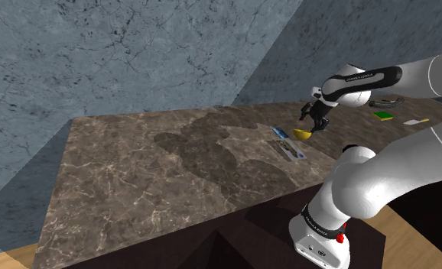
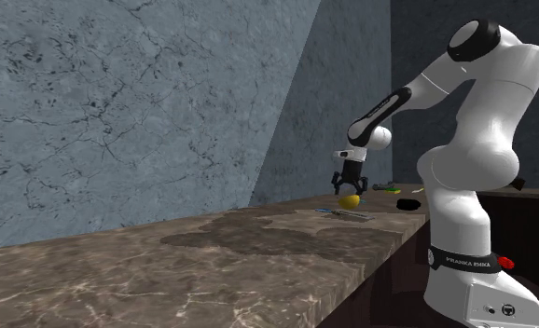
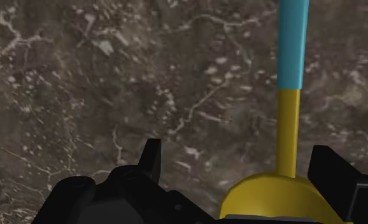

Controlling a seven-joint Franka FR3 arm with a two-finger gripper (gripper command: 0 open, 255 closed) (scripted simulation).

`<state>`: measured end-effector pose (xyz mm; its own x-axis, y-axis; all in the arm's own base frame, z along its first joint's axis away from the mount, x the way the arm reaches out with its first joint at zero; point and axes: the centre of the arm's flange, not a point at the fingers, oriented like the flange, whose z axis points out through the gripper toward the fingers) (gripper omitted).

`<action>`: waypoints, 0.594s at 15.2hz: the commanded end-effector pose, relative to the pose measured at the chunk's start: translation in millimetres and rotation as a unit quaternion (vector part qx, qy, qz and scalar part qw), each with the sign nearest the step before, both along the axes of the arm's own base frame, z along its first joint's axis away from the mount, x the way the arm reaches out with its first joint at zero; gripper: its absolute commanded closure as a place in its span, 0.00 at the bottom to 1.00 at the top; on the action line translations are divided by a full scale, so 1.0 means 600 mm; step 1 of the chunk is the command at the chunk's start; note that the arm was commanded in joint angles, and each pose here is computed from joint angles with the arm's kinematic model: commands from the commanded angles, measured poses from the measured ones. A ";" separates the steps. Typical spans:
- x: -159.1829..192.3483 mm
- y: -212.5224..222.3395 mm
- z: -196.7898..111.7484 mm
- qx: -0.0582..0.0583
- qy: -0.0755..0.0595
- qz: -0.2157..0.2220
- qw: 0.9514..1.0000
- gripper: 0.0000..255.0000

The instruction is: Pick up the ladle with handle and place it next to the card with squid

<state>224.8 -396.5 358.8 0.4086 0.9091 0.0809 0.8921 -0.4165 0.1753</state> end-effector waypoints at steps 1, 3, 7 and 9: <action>-0.009 0.001 0.039 0.000 0.001 0.000 1.000 0.00; -0.012 0.001 0.056 0.000 0.001 0.000 1.000 0.00; -0.012 0.001 0.056 0.000 0.001 0.000 1.000 0.00; -0.012 0.001 0.056 0.000 0.001 0.000 1.000 0.00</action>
